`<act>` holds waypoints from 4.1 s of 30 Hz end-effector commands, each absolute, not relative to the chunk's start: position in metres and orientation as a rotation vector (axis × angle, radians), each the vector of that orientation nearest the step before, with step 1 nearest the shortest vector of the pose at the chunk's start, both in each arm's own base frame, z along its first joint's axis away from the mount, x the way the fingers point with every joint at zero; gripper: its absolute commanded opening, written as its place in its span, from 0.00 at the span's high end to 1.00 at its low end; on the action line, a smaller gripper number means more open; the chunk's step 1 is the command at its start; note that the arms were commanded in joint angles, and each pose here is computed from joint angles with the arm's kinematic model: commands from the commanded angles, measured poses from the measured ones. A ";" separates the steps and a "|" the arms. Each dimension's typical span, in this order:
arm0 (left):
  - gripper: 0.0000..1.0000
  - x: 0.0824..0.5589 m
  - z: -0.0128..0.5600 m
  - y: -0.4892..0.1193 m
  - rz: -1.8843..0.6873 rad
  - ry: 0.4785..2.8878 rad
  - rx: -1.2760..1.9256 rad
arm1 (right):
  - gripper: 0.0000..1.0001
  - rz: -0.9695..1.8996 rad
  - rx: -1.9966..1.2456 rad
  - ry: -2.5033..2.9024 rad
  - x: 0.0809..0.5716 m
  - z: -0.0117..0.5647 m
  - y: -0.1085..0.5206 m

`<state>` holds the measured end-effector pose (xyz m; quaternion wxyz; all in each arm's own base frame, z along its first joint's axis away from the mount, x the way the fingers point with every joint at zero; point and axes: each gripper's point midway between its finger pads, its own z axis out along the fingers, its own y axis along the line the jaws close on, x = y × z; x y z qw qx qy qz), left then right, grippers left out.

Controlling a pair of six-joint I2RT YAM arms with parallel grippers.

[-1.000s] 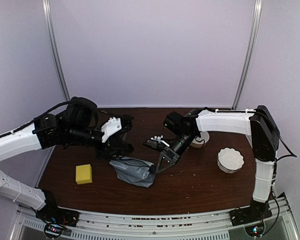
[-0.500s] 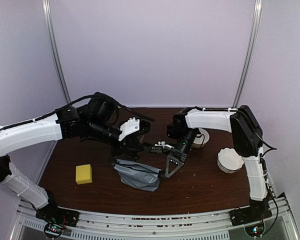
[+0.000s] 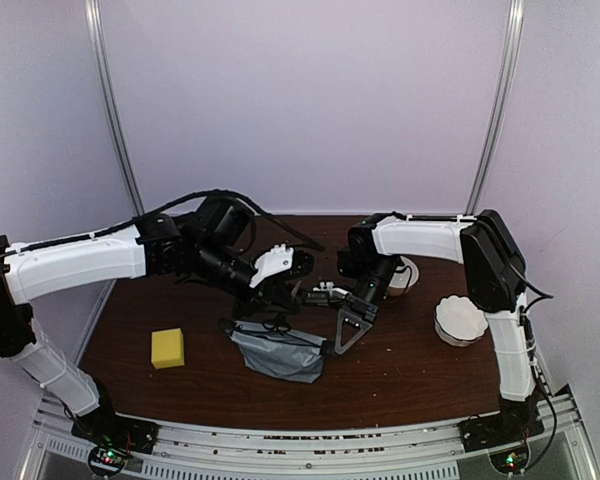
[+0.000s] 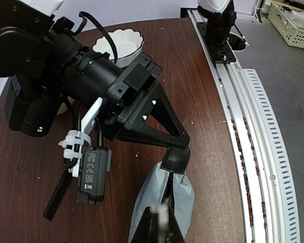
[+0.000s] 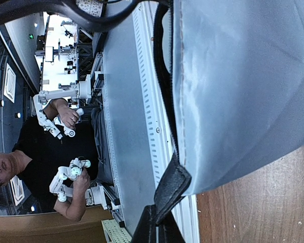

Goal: Sort the hair-cutting tools

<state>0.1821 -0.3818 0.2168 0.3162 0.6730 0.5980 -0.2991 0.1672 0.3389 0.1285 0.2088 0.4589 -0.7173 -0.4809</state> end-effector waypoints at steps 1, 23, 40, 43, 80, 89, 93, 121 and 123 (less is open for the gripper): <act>1.00 0.189 0.223 -0.392 -0.762 1.535 1.789 | 1.00 -1.358 1.309 -1.995 0.171 0.139 0.341; 1.00 0.208 0.130 -0.361 -0.482 1.778 1.941 | 1.00 -1.356 1.298 -2.042 0.188 0.138 0.337; 1.00 0.215 0.089 -0.326 -0.250 2.025 1.958 | 1.00 -1.340 1.285 -2.068 0.195 0.135 0.328; 1.00 0.203 0.092 -0.330 -0.273 2.016 1.989 | 1.00 -1.344 1.276 -2.074 0.197 0.135 0.328; 0.80 0.276 0.189 -0.312 -0.091 2.056 1.242 | 0.95 -1.051 1.362 -2.318 0.226 0.110 0.315; 0.54 0.276 0.231 -0.239 -0.257 2.101 0.657 | 0.70 -1.064 1.461 -2.374 0.223 0.133 0.309; 0.49 0.265 0.214 -0.224 -0.366 2.244 0.553 | 0.60 -0.984 1.556 -2.531 0.231 0.136 0.297; 0.61 0.227 0.137 -0.245 -0.891 2.477 0.221 | 0.56 -1.606 1.123 -2.651 0.235 0.137 0.341; 0.62 0.229 0.139 -0.247 -0.898 2.466 0.221 | 0.55 -1.612 1.130 -2.640 0.231 0.137 0.340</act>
